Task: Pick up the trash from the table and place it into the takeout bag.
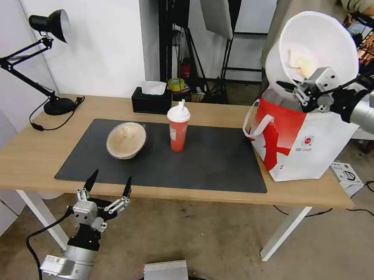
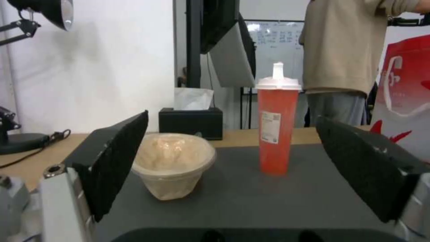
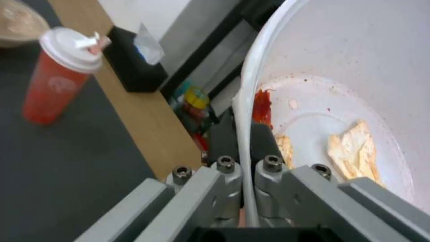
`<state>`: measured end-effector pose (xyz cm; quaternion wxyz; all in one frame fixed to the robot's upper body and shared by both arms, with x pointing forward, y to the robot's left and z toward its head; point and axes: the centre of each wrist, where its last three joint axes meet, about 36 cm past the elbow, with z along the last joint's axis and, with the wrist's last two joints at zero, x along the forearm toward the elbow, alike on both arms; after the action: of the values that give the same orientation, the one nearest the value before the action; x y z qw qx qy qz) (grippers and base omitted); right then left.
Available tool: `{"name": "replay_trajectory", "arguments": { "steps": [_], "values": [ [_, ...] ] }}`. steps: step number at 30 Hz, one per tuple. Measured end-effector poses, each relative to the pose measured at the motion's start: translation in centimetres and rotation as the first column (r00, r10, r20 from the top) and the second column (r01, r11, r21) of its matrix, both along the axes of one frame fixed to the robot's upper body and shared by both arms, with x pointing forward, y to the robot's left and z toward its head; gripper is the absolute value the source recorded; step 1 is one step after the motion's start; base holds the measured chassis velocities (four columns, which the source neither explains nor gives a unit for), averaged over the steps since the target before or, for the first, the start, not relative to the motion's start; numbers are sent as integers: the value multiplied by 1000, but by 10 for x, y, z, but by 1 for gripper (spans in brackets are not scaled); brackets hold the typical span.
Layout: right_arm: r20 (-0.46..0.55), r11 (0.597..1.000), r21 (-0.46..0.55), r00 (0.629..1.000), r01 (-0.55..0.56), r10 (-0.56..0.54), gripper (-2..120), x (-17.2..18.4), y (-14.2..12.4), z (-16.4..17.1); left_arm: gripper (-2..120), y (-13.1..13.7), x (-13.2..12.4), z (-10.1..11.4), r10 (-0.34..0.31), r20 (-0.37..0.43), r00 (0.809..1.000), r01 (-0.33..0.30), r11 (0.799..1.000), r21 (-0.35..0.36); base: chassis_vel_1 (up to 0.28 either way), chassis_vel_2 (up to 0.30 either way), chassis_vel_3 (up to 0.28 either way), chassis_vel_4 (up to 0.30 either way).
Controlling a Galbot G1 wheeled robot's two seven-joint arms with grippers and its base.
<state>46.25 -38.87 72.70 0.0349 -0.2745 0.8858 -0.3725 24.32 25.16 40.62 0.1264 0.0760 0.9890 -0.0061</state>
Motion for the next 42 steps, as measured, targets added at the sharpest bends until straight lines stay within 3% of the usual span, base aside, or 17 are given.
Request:
{"name": "replay_trajectory", "arguments": {
  "steps": [21, 42],
  "values": [
    [67, 988, -57, 988, 146, -142, 0, 6, -35, -20, 100, -6, -8, 1, -15, 1, 1000, 15, 1000, 2, 0, 0, 0, 0],
    [49, 970, -54, 971, 236, -234, 0, 23, -67, -36, 100, -7, -9, 3, -32, 7, 999, 32, 999, 6, 0, 0, 0, 0]
  ]
}}
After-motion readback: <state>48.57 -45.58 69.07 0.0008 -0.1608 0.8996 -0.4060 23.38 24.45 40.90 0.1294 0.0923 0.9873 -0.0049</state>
